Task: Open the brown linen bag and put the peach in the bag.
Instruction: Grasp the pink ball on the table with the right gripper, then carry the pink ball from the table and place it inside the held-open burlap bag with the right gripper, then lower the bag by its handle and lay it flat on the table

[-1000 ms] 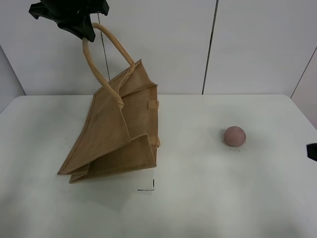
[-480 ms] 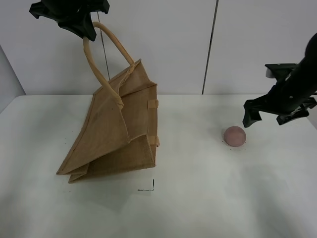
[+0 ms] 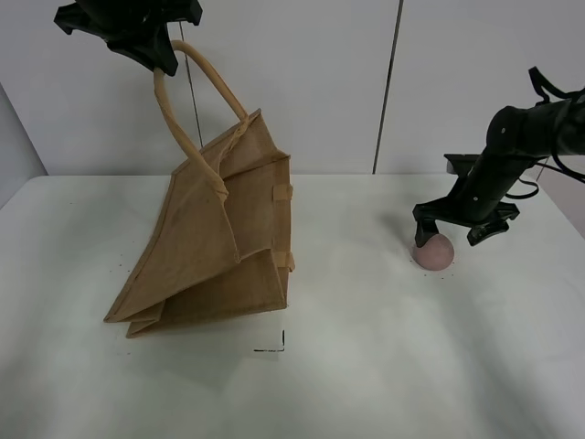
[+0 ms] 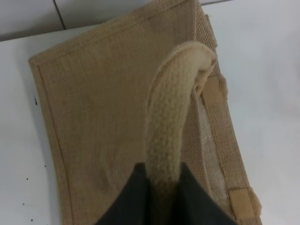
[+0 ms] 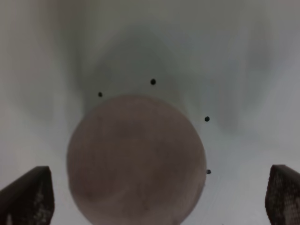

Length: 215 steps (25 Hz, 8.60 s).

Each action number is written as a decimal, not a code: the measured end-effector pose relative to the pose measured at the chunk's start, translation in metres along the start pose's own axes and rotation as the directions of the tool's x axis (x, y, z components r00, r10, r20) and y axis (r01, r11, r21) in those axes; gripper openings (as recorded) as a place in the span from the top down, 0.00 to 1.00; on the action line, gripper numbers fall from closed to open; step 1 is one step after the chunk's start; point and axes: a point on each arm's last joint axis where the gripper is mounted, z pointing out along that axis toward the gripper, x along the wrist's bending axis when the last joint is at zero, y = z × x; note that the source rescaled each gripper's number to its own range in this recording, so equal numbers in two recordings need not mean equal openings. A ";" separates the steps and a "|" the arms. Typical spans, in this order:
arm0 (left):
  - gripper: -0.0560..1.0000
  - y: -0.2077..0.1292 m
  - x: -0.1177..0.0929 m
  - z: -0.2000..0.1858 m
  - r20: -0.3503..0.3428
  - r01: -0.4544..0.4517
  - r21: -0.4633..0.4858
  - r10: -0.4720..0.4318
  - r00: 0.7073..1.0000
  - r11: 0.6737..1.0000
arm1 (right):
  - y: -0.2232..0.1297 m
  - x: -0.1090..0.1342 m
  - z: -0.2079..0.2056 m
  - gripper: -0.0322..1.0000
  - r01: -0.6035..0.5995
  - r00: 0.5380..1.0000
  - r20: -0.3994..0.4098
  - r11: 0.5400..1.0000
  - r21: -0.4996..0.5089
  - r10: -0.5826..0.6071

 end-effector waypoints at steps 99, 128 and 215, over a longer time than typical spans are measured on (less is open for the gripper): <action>0.95 -0.002 -0.005 -0.014 0.057 -0.021 -0.021 0.022 0.998 1.000 | 0.001 0.278 -0.023 0.00 0.578 0.659 -0.263 0.698 -0.422 -0.705; 0.95 -0.002 -0.006 -0.014 0.069 -0.019 -0.020 0.020 0.997 1.000 | 0.052 -0.001 -0.076 0.00 0.072 0.996 0.054 0.997 -0.024 -0.071; 0.39 -0.047 -0.002 0.214 0.143 -0.011 0.387 -0.048 0.989 0.922 | -0.389 0.005 -0.214 0.00 0.078 0.997 0.064 0.580 -0.811 -0.045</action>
